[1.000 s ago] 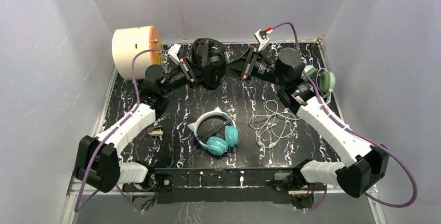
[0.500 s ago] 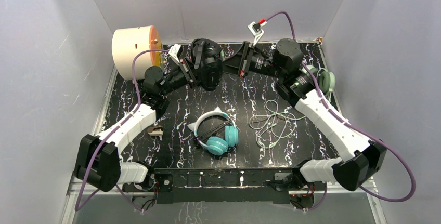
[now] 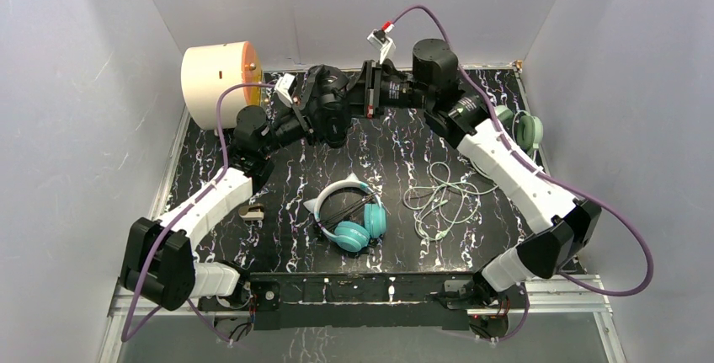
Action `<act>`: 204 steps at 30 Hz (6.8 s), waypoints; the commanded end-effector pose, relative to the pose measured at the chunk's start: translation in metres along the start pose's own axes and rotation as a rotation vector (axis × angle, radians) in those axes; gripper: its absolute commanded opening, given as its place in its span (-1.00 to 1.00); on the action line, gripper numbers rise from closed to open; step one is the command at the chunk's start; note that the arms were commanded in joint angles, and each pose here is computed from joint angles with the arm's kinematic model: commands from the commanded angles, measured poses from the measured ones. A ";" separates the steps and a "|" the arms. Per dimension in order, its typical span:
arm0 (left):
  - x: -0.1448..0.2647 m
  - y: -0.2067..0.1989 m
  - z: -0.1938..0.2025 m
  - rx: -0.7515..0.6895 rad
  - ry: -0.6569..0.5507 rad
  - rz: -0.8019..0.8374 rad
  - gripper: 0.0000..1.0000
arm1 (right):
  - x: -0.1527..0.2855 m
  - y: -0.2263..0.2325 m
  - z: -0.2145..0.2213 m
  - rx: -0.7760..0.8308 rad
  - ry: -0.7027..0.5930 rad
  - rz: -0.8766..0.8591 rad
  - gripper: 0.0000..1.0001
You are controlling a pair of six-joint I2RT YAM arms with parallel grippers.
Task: Wrap the headphones
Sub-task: Wrap the headphones cable around the headphones, then place the headphones at the center of the board.
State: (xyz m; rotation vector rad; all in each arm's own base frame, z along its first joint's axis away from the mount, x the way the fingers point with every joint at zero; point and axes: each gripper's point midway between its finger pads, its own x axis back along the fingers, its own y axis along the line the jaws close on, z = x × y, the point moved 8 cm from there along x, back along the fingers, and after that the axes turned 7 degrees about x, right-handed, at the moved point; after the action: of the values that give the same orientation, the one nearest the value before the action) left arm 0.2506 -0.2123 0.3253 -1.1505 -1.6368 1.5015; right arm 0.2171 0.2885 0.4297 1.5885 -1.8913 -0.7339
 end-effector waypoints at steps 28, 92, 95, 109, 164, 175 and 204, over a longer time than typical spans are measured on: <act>0.017 -0.013 0.015 -0.084 -0.012 -0.017 -1.00 | 0.049 -0.008 -0.001 0.036 -0.097 0.427 0.07; 0.055 -0.046 0.003 0.088 -0.308 -0.681 -1.00 | -0.046 -0.075 0.100 1.418 -0.524 0.098 -0.10; 0.054 -0.047 0.003 0.090 -0.304 -0.676 -1.00 | -0.046 -0.079 0.101 1.419 -0.531 0.110 -0.21; 0.053 -0.046 -0.010 0.003 -0.361 -0.732 -1.00 | 0.009 -0.050 0.154 1.277 -0.256 -0.137 -1.00; 0.060 0.028 -0.049 0.121 -0.608 -1.007 -1.00 | 0.043 -0.051 0.121 0.045 -0.019 0.396 0.97; 0.064 0.029 -0.046 0.095 -0.591 -1.013 -1.00 | -0.009 -0.039 0.099 -0.343 -0.180 0.085 0.97; 0.066 0.059 -0.035 0.088 -0.479 -1.063 -1.00 | -0.048 -0.085 0.082 -0.363 -0.358 0.222 0.76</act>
State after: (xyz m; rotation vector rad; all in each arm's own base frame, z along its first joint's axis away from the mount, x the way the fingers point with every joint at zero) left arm 0.2641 -0.1387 0.2617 0.2780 -1.9462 1.0879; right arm 0.2119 0.3229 0.2788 0.9866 -1.9058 -1.1692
